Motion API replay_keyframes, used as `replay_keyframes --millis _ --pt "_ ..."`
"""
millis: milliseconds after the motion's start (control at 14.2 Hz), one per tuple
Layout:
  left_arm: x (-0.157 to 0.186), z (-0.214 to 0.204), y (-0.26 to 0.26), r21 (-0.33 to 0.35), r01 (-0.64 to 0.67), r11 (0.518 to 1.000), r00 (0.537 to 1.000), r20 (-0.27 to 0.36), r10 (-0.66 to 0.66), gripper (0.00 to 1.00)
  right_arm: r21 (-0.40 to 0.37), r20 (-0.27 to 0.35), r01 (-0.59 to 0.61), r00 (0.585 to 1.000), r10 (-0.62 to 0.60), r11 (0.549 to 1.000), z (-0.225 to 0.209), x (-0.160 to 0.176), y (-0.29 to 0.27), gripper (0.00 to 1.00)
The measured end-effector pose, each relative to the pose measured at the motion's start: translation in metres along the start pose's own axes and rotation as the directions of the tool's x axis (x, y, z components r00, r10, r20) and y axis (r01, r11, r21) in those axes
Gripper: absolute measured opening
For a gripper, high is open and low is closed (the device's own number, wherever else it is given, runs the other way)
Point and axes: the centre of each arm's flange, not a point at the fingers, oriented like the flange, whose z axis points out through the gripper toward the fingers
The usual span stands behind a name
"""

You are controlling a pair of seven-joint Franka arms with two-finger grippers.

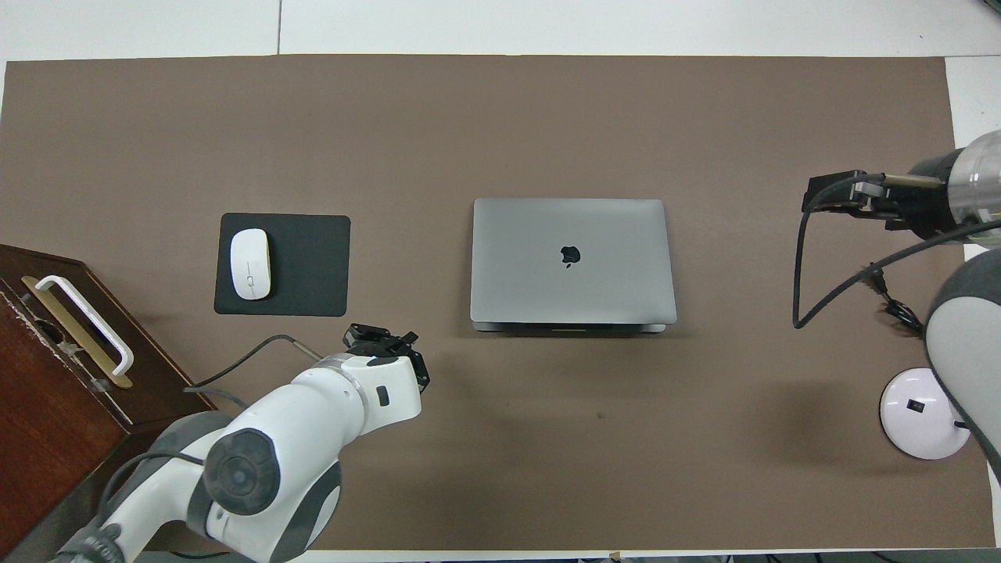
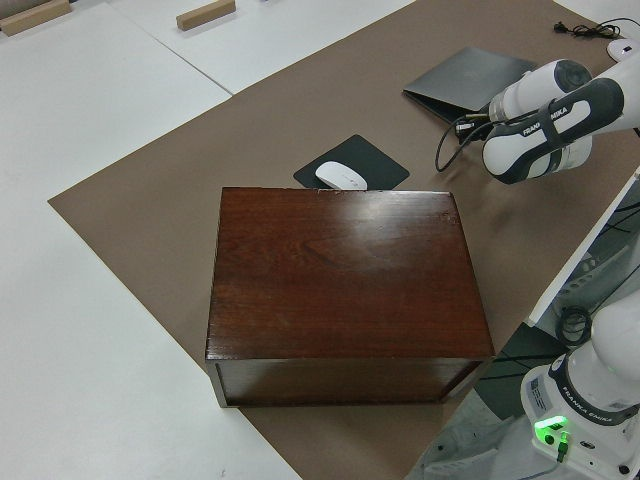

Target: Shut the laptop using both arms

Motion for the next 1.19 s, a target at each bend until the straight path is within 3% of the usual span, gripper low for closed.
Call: replay_keyframes --millis 281,773,1194 --pt "0.010 -0.082 -0.033 -0.019 0.026 0.999 0.995 0.101 -0.024 0.01 -0.004 -0.019 0.011 1.000 -0.011 1.000 -0.036 -0.021 -0.004 1.00" --pt "0.023 -0.153 -0.094 -0.007 0.148 0.989 0.970 0.197 -0.144 0.05 -0.009 -0.034 0.053 0.998 -0.054 0.999 -0.038 -0.020 -0.003 1.00" --pt "0.001 -0.190 -0.171 0.057 0.315 0.947 0.930 0.183 -0.320 0.70 -0.048 -0.053 0.199 0.978 -0.201 0.979 -0.051 0.004 0.034 1.00"
